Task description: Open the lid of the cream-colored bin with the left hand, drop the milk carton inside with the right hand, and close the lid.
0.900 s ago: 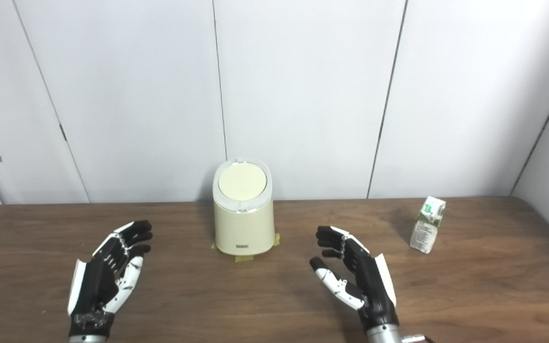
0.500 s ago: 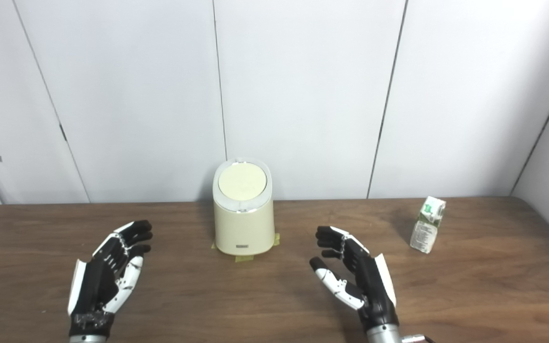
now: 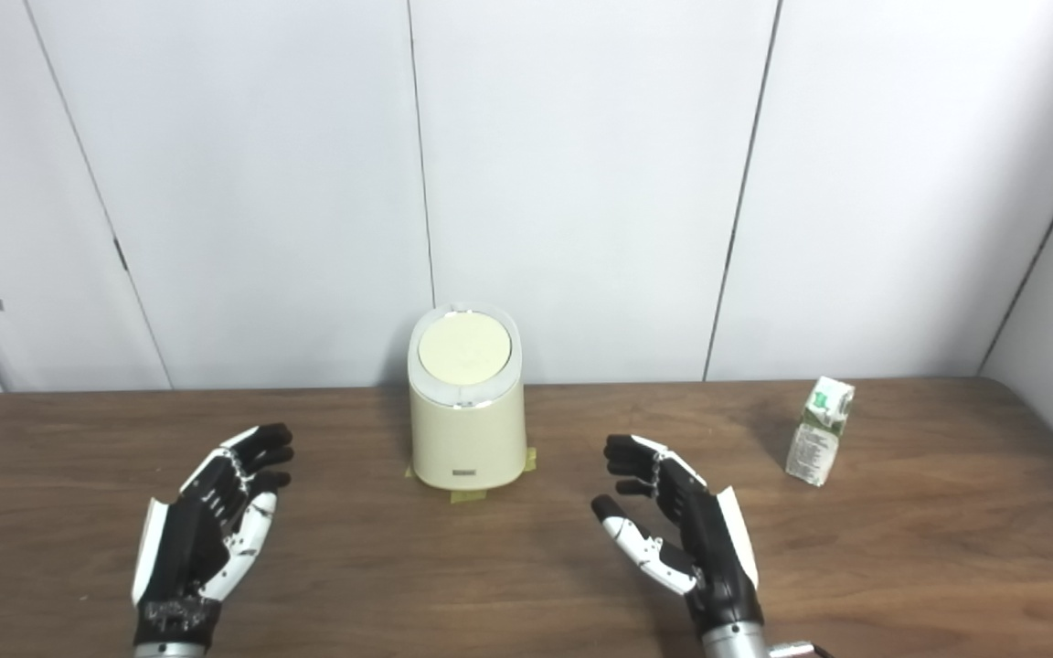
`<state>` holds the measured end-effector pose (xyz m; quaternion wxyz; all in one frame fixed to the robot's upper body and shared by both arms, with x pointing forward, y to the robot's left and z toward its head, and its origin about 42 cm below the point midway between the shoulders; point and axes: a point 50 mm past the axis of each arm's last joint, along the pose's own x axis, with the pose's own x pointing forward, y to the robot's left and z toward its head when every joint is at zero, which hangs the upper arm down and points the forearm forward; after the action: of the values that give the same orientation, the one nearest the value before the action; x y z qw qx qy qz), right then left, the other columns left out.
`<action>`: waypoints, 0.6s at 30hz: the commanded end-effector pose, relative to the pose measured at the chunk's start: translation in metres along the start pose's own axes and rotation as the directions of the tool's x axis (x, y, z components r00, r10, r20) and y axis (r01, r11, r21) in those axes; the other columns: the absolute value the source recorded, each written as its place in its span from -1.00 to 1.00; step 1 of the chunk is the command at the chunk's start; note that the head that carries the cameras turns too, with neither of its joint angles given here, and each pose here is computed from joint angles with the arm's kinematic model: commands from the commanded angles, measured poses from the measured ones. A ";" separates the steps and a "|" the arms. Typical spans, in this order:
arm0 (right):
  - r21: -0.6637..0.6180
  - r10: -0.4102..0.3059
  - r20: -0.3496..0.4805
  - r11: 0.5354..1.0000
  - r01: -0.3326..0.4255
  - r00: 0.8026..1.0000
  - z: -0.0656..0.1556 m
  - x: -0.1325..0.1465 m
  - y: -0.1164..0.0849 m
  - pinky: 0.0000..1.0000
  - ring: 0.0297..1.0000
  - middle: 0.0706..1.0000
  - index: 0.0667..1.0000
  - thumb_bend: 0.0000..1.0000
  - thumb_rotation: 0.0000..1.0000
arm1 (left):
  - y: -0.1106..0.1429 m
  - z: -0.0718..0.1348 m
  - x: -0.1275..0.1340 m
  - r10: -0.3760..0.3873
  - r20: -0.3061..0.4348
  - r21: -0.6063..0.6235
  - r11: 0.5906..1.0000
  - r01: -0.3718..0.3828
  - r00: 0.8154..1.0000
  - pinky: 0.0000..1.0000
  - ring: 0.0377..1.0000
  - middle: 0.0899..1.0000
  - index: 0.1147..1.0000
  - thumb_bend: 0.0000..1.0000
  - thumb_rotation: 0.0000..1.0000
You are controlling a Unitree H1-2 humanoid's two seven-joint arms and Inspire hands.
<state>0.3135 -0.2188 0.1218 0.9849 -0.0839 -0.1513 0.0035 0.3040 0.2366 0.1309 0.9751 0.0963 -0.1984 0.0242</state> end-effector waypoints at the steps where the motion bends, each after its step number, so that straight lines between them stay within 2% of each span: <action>1: 0.002 -0.008 -0.013 1.000 0.008 1.000 -0.009 -0.012 0.003 0.31 0.44 0.44 0.40 -0.52 -0.26 | -0.002 -0.004 -0.015 -0.022 -0.038 0.035 0.999 0.024 0.999 0.39 0.54 0.55 0.51 -0.44 -0.10; 3: -0.008 -0.005 -0.012 1.000 0.004 1.000 -0.009 -0.012 0.003 0.31 0.44 0.44 0.40 -0.53 -0.25 | -0.002 0.007 -0.007 -0.021 -0.011 0.064 0.998 0.022 1.000 0.40 0.54 0.55 0.51 -0.39 -0.12; 8: -0.007 0.007 -0.013 1.000 -0.007 1.000 -0.008 -0.012 0.003 0.32 0.45 0.45 0.40 -0.56 -0.35 | -0.002 0.033 0.024 -0.012 0.099 0.141 0.990 -0.002 0.995 0.39 0.54 0.56 0.53 -0.19 0.01; 10: -0.005 0.007 -0.017 1.000 -0.007 1.000 -0.009 -0.012 0.003 0.33 0.46 0.45 0.40 -0.55 -0.38 | -0.003 0.043 0.038 -0.006 0.124 0.157 0.988 -0.014 0.992 0.45 0.61 0.62 0.60 -0.07 0.11; 15: -0.008 0.011 -0.013 1.000 -0.012 1.000 -0.008 -0.013 0.005 0.34 0.47 0.46 0.40 -0.56 -0.42 | -0.010 0.066 0.069 0.004 0.142 0.154 0.988 -0.026 0.990 0.59 0.77 0.80 0.80 0.12 0.13; 18: -0.024 0.010 -0.024 1.000 -0.010 1.000 -0.007 -0.013 0.005 0.33 0.46 0.45 0.40 -0.56 -0.39 | -0.017 0.081 0.090 0.007 0.148 0.143 0.989 -0.028 0.989 0.81 0.93 0.93 0.95 0.22 0.10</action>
<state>0.3133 -0.2168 0.1242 0.9839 -0.0888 -0.1552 0.0057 0.3500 0.2130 0.2126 0.9554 0.1701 -0.2377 0.0419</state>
